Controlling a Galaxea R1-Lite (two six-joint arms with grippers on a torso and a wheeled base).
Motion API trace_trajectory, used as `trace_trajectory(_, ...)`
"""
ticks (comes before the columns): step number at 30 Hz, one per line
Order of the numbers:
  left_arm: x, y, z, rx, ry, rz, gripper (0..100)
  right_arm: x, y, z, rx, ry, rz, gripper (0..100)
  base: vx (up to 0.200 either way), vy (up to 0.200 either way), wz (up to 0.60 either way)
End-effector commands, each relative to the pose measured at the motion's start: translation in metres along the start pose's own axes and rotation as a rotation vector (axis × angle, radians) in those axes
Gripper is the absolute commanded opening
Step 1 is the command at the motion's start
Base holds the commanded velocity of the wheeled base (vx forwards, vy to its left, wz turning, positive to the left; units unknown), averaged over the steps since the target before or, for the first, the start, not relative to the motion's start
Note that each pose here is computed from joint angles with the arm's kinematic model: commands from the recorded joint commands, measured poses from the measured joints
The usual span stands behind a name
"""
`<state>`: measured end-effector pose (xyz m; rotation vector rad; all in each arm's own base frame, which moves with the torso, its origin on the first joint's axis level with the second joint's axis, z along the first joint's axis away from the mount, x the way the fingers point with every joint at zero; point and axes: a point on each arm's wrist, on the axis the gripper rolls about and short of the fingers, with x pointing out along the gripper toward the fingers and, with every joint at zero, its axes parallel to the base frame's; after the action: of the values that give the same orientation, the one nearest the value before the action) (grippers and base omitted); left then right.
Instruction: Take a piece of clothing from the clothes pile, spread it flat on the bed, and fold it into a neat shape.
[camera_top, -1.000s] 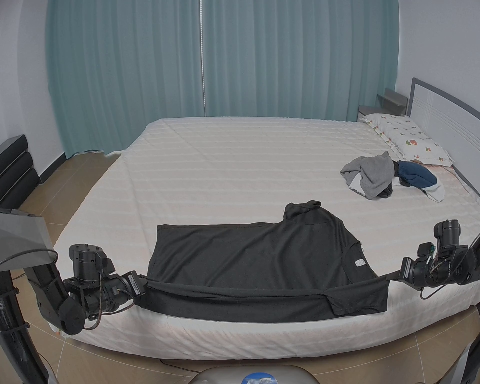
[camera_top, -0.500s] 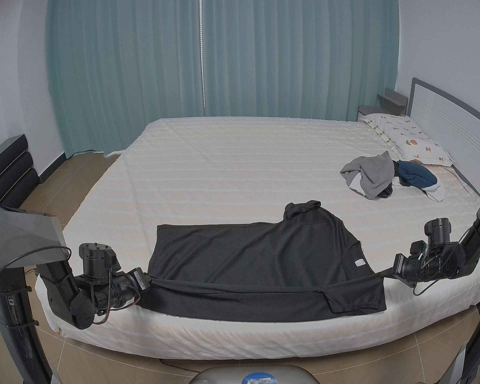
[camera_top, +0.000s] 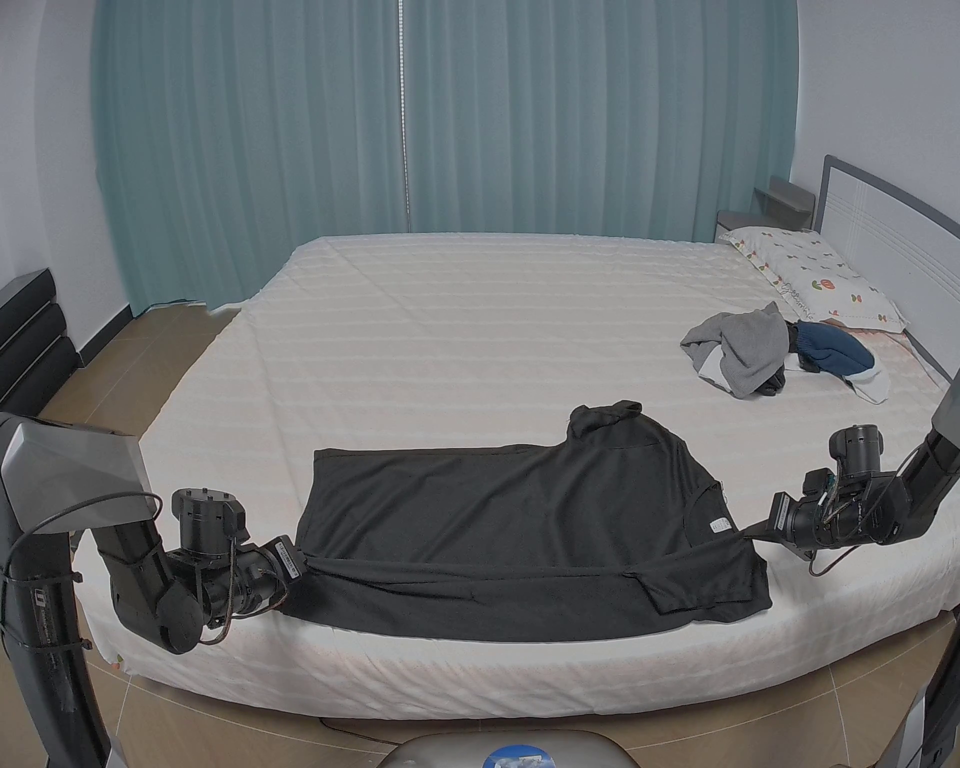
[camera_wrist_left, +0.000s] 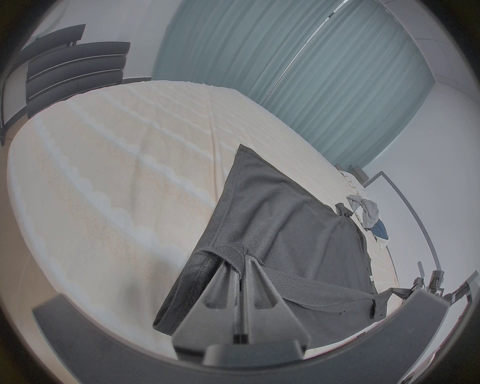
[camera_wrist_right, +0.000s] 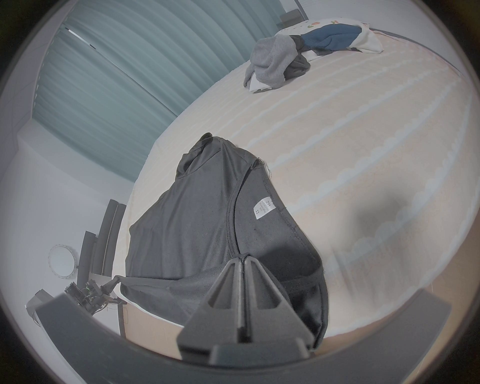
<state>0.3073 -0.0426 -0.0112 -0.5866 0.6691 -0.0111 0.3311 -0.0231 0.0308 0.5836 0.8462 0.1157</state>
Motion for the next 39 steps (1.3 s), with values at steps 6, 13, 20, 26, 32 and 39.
trace_trajectory(6,0.006,0.002,-0.001,-0.008,0.000,0.000,100,0.015,-0.004,-0.003,0.006,0.030,-0.006,0,0.000,0.000,0.00)
trace_trajectory(13,0.006,0.001,0.000,-0.035,-0.008,-0.004,100,0.015,-0.001,-0.003,0.001,0.029,0.000,100,0.000,0.000,0.00)
trace_trajectory(20,-0.005,-0.001,0.011,-0.091,-0.046,-0.017,100,-0.002,0.009,0.002,0.076,-0.005,0.037,100,0.000,0.000,0.00)
trace_trajectory(26,-0.031,-0.004,0.020,-0.175,-0.077,-0.045,100,-0.027,0.022,0.001,0.195,-0.014,0.102,100,0.000,0.000,0.00)
trace_trajectory(32,-0.039,-0.007,0.012,-0.223,-0.046,-0.052,100,-0.041,0.025,-0.015,0.327,0.005,0.111,100,0.000,-0.033,0.00)
trace_trajectory(39,-0.044,-0.013,0.005,-0.281,-0.022,-0.067,100,-0.044,0.023,-0.034,0.347,-0.019,0.178,100,0.000,-0.200,0.00)
